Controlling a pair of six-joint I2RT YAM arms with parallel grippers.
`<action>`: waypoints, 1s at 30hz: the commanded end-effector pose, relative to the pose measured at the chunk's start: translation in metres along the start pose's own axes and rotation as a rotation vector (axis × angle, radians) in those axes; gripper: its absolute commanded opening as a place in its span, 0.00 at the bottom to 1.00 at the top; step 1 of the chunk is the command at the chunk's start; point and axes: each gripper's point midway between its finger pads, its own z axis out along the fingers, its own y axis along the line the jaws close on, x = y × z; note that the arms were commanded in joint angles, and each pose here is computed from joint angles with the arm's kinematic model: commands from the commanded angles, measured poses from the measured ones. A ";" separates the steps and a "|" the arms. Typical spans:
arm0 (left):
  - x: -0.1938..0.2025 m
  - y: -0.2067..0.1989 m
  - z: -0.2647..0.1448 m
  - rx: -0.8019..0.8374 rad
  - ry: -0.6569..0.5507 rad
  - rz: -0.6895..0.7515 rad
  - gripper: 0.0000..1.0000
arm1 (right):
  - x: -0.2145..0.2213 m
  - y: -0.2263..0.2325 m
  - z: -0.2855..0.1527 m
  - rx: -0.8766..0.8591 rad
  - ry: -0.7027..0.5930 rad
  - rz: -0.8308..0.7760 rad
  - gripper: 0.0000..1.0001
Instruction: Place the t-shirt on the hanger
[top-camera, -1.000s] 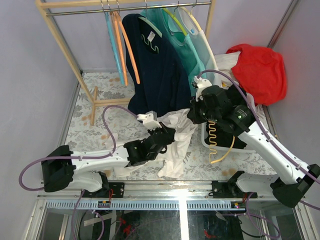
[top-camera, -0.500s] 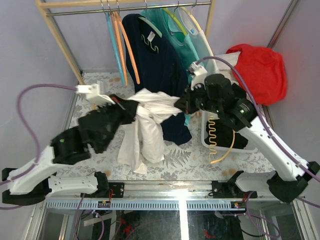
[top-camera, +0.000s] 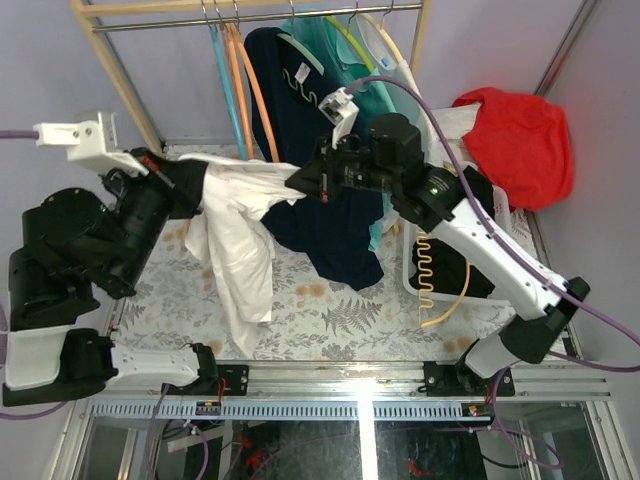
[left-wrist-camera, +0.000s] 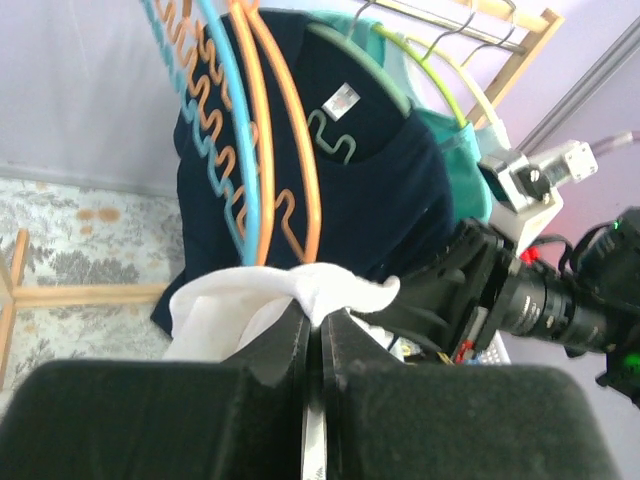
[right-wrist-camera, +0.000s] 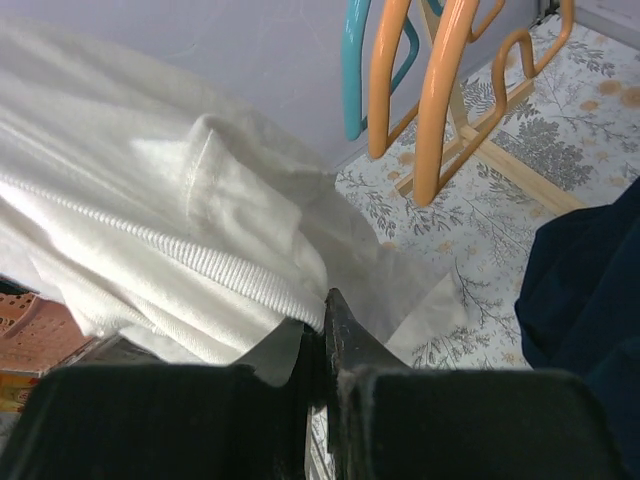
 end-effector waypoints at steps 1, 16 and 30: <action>-0.041 -0.024 0.011 0.019 -0.086 0.046 0.00 | -0.018 -0.008 -0.038 0.062 -0.083 -0.025 0.00; -0.145 0.042 -0.056 0.089 -0.336 -0.145 0.00 | -0.108 0.069 0.016 -0.446 -0.227 0.045 0.00; 0.107 -0.060 0.020 0.161 0.185 0.033 0.00 | 0.104 -0.030 -0.048 -0.003 0.223 0.192 0.00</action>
